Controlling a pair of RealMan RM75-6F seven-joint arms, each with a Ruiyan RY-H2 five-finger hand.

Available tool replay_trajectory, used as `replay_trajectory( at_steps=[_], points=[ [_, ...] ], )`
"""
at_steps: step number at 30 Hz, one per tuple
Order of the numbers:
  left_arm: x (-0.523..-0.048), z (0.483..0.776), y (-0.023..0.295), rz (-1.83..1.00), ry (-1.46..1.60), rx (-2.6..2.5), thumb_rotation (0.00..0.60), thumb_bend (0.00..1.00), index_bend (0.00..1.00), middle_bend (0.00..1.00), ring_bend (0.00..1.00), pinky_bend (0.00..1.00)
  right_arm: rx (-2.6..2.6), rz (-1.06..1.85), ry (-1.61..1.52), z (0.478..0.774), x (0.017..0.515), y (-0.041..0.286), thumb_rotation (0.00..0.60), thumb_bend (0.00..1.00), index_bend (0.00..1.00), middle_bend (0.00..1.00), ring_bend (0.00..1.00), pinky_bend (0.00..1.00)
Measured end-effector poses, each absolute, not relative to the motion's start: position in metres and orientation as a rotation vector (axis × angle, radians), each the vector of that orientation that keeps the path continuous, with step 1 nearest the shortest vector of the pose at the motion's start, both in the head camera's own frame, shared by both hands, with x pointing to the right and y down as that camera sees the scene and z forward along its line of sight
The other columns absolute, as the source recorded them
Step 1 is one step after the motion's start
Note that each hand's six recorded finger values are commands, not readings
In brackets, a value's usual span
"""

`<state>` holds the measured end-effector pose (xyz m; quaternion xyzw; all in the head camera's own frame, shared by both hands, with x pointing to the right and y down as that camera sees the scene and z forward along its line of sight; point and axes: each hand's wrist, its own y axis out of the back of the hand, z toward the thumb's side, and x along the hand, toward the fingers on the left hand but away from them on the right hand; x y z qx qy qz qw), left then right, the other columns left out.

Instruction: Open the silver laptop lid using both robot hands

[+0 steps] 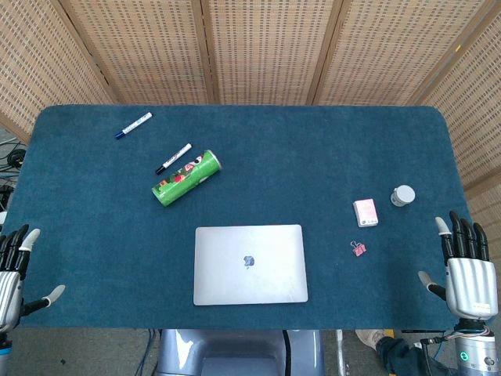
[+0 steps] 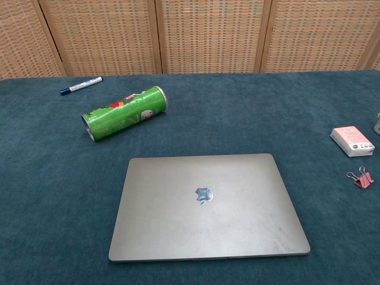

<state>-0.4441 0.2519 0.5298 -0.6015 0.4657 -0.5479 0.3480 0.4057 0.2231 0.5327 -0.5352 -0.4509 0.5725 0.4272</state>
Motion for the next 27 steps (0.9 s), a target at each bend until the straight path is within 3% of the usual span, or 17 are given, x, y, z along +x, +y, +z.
replay_trajectory(
  at_steps=[13,21,27],
  points=[
    [-0.419,0.54,0.244,-1.346,1.113,-1.645,0.6,0.0,0.0,0.0,0.0,0.0,-1.366,1.436,-1.127,0.531,0.409,0.222,0.6,0.0,0.0,0.0,0.0,0.0],
    [-0.329,0.569,0.225,-0.967,0.76,-1.886,0.6,0.0,0.0,0.0,0.0,0.0,-1.38,1.442,-1.123,0.534,0.41,0.221,0.6,0.0,0.0,0.0,0.0,0.0],
    [-0.254,0.596,0.23,-0.736,0.525,-1.991,0.6,0.0,0.0,0.0,0.0,0.0,-1.387,1.443,-1.123,0.534,0.41,0.222,0.6,0.0,0.0,0.0,0.0,0.0]
  ],
)
